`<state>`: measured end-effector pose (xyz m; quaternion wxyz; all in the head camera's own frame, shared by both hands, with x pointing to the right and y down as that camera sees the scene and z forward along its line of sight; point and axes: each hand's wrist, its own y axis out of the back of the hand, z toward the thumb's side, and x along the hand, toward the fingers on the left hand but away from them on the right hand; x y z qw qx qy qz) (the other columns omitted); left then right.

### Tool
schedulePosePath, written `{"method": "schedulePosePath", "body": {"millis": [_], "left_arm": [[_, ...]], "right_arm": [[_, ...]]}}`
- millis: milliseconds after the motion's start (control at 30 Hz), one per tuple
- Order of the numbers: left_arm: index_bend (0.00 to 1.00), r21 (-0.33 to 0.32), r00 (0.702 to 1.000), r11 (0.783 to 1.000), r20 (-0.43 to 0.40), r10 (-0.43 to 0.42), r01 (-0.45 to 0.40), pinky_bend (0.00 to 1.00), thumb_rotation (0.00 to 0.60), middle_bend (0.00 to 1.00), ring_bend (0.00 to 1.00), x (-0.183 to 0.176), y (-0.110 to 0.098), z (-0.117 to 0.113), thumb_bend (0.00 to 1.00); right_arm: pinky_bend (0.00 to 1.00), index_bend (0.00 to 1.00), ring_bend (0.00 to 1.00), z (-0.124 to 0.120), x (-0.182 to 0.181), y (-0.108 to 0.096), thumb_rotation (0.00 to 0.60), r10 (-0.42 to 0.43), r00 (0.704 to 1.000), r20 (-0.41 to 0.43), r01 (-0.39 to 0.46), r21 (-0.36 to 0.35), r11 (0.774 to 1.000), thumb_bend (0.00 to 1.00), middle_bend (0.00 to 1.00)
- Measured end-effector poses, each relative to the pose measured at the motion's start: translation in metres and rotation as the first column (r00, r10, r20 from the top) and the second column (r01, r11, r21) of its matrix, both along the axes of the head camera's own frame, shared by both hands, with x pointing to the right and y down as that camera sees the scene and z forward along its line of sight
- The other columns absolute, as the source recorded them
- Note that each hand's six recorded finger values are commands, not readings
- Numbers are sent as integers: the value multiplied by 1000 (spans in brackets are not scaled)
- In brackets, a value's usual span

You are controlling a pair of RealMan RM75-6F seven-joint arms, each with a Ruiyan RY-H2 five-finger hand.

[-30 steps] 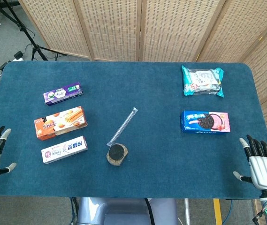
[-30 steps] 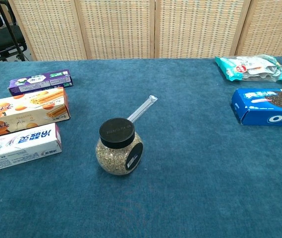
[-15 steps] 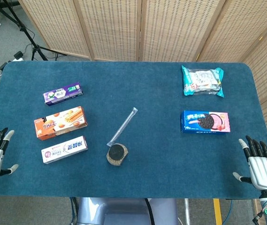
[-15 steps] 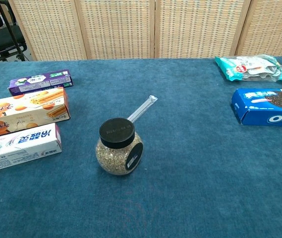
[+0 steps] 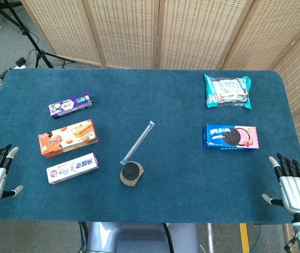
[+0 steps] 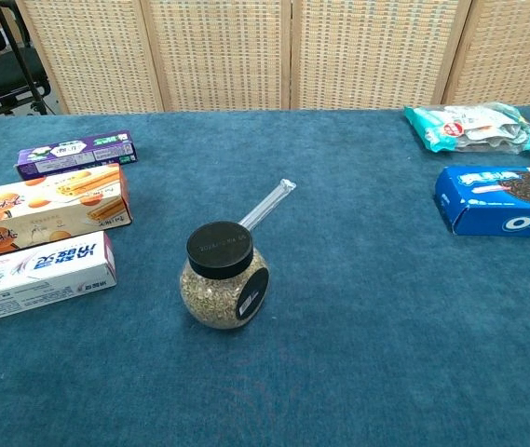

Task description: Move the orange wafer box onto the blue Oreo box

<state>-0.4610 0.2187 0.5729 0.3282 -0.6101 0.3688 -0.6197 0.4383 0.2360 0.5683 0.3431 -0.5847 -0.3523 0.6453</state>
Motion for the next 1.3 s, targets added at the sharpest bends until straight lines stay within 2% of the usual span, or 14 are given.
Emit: {"method": "schedulePosePath", "body": {"millis": [167,367,467,600,667,800,933,1067,1300], "left_arm": [[0,-41,1000,999,-2,-27,27,0,600,0,0,2,-7,6,140],[0,-133,994,987,-46,-98,91,0,600,0,0,8,-29,13,148],[0,-175,990,978,-57,-129,117,0,600,0,0,11,-50,15,150],[0,-204,985,972,-98,-141,119,0,600,0,0,27,-89,14,148],[0,-230,981,966,-121,-152,121,0,600,0,0,35,-99,14,149],[0,-307,971,946,-172,-166,107,0,600,0,0,53,-117,20,148],[0,-360,973,930,-179,-147,74,0,600,0,0,68,-133,28,148],[0,-417,976,907,-166,-140,59,0,600,0,0,76,-140,39,147],[0,-527,990,850,-113,-80,9,0,600,0,0,80,-139,61,151]], "right_arm": [[0,0,0,2,0,0,600,-2,1000,-3,2,-9,1000,0,0],[0,0,0,5,-4,2,600,-16,1000,-1,16,-20,1000,0,0],[0,0,0,7,-7,3,600,-27,1000,0,27,-26,999,0,0],[0,0,0,9,-11,5,600,-41,999,1,41,-35,999,0,0],[0,0,0,9,-12,5,600,-44,999,2,44,-34,998,0,0],[0,0,0,8,-13,5,600,-44,999,7,44,-28,999,0,0],[0,0,0,7,-11,4,600,-36,999,12,36,-25,999,0,0],[0,0,0,8,-10,4,600,-32,999,14,33,-27,999,0,0],[0,0,0,7,-9,4,600,-29,999,17,29,-25,999,0,0]]}}
